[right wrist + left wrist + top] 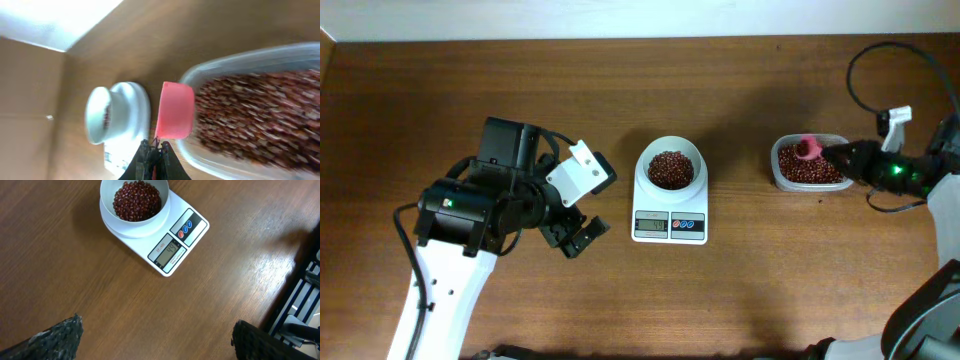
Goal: Scoop and weigh 50g on scale
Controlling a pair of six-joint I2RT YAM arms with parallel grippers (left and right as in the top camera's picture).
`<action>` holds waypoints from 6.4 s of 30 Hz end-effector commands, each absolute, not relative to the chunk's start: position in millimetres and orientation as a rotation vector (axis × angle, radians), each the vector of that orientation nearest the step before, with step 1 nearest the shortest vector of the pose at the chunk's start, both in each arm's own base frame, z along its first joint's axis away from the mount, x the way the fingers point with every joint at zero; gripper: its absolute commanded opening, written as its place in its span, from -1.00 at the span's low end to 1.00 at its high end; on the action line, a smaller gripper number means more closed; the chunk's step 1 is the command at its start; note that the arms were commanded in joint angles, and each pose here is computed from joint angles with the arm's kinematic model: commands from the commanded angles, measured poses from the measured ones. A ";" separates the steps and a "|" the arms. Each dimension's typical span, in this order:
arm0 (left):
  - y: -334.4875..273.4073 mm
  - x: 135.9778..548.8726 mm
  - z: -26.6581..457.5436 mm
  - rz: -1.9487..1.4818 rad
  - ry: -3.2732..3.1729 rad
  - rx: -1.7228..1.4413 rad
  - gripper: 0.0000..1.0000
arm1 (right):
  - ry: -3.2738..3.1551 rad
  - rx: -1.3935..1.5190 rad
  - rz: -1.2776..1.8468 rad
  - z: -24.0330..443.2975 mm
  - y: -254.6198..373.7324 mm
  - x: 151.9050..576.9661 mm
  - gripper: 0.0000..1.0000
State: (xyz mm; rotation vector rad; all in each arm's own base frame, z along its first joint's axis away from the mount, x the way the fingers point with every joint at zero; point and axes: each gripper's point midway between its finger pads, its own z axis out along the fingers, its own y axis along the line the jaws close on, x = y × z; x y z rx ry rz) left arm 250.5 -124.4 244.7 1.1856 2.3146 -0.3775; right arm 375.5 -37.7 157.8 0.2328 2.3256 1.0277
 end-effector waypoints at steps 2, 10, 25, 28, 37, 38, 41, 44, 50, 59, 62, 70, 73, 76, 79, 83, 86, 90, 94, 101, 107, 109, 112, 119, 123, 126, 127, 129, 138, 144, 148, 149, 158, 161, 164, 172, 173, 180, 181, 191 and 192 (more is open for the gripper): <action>-124.4 250.2 245.5 -0.383 2.301 1.196 0.98 | 2.219 0.027 1.232 193.4 16.7 378.5 -0.92; -124.4 250.2 245.5 -0.383 2.301 1.196 0.98 | 2.187 -0.348 1.364 204.6 118.3 369.5 -0.92; -124.4 250.2 245.5 -0.383 2.301 1.196 0.98 | 2.252 -0.480 1.137 188.3 169.6 383.0 -0.92; -124.4 250.2 245.5 -0.383 2.301 1.196 0.98 | 2.249 -0.483 1.146 189.1 170.5 382.2 -0.92; -124.4 250.2 245.5 -0.383 2.301 1.196 0.98 | 2.250 -0.479 1.148 189.1 170.4 382.2 -0.92; -124.4 250.2 245.5 -0.383 2.301 1.196 0.98 | 2.251 -0.479 1.148 189.1 170.3 382.2 -0.92; -124.4 250.2 245.5 -0.383 2.301 1.196 0.98 | 2.246 -0.484 1.160 190.2 171.3 381.3 -0.92; -124.4 250.2 245.5 -0.383 2.301 1.196 0.98 | 2.228 -0.498 1.189 193.6 173.9 379.3 -0.92; -124.4 250.2 245.5 -0.383 2.301 1.196 0.98 | 2.244 -0.483 1.141 189.7 170.6 383.5 -0.92; -124.4 250.2 245.5 -0.383 2.301 1.196 0.98 | 2.241 -0.467 1.203 193.9 174.3 379.6 -0.92; -124.4 250.2 245.5 -0.383 2.301 1.196 0.98 | 2.257 -0.408 1.275 197.5 176.9 376.7 -0.92; -124.4 250.2 245.5 -0.383 2.301 1.196 0.98 | 2.192 -0.376 1.378 211.3 158.6 377.1 -0.92; -124.4 250.2 245.5 -0.383 2.301 1.196 0.98 | 2.165 -0.319 1.387 215.9 136.8 382.8 -0.92; -124.4 250.2 245.5 -0.383 2.301 1.196 0.98 | 2.153 -0.252 1.360 216.6 112.8 390.0 -0.92; -124.4 250.2 245.5 -0.383 2.301 1.196 0.98 | 2.149 -0.198 1.337 216.2 94.8 394.3 -0.92; -124.4 250.2 245.5 -0.383 2.301 1.196 0.98 | 2.149 -0.092 1.300 213.7 61.8 398.0 -0.92; -124.4 250.2 245.5 -0.383 2.301 1.196 0.98 | 2.155 -0.034 1.266 209.0 37.3 395.2 -0.92; -124.4 250.2 245.5 -0.383 2.301 1.196 0.98 | 2.161 0.072 1.219 202.6 0.6 388.7 -0.92; -124.4 250.2 245.5 -0.383 2.301 1.196 0.98 | 2.159 0.139 1.163 197.0 -31.7 379.2 -0.92; -124.4 250.2 245.5 -0.383 2.301 1.196 0.98 | 2.328 0.222 0.776 157.4 -88.2 374.0 -0.92; -124.4 250.2 245.5 -0.383 2.301 1.196 0.98 | 2.435 0.197 0.545 140.9 -95.3 380.1 -0.92; -124.4 250.2 245.5 -0.383 2.301 1.196 0.98 | 2.508 0.168 0.383 133.8 -93.9 382.3 -0.92; -124.4 250.2 245.5 -0.383 2.301 1.196 0.98 | 2.538 0.103 0.203 141.2 -85.7 384.4 -0.92; -124.4 250.2 245.5 -0.383 2.301 1.196 0.98 | 2.542 -0.010 -0.377 174.1 -78.8 379.0 -0.91; -124.4 250.2 245.5 -0.383 2.301 1.196 0.98 | 2.526 -0.035 -0.467 182.0 -73.9 380.0 -0.90; -124.4 250.2 245.5 -0.383 2.301 1.196 0.98 | 2.427 0.088 -0.428 228.4 -75.1 384.1 -0.92; -124.4 250.2 245.5 -0.383 2.301 1.196 0.98 | 2.371 0.096 -0.425 256.8 -75.0 383.3 -0.92; -124.4 250.2 245.5 -0.383 2.301 1.196 0.98 | 2.294 0.109 -0.403 301.8 -72.5 373.3 -0.92; -124.4 250.2 245.5 -0.383 2.301 1.196 0.99 | 2.186 0.399 -0.165 369.1 -74.0 224.1 -0.92; -124.4 250.2 245.5 -0.383 2.301 1.196 0.98 | 2.275 0.669 0.111 309.2 -48.1 187.1 -0.92; -124.4 250.2 245.5 -0.383 2.301 1.196 0.98 | 2.317 1.047 0.239 240.0 -49.4 190.7 -0.92; -124.4 250.2 245.5 -0.383 2.301 1.196 0.98 | 2.310 1.069 0.258 232.0 -49.6 195.5 -0.92; -124.4 250.2 245.5 -0.383 2.301 1.196 0.98 | 2.394 1.085 0.384 208.3 -41.4 218.5 -0.92; -124.4 250.2 245.5 -0.383 2.301 1.196 0.98 | 2.466 1.110 0.490 194.6 -31.9 228.5 -0.92; -124.4 250.2 245.5 -0.383 2.301 1.196 0.98 | 2.528 1.133 0.616 182.5 -20.1 236.6 -0.92; -124.4 250.2 245.5 -0.383 2.301 1.196 0.98 | 2.513 1.072 0.597 178.9 -28.6 255.4 -0.92; -124.4 250.2 245.5 -0.383 2.301 1.196 0.98 | 2.508 1.068 0.596 179.4 -29.1 256.6 -0.92; -124.4 250.2 245.5 -0.383 2.301 1.196 0.98 | 2.499 1.060 0.595 179.5 -30.7 260.7 -0.92; -124.4 250.2 245.5 -0.383 2.301 1.196 0.98 | 2.496 1.058 0.594 179.7 -31.0 261.5 -0.92; -124.4 250.2 245.5 -0.383 2.301 1.196 0.98 | 2.608 1.148 0.623 141.5 -34.5 274.3 -0.92; -124.4 250.2 245.5 -0.383 2.301 1.196 0.98 | 2.619 1.136 0.628 139.8 -33.8 274.2 -0.92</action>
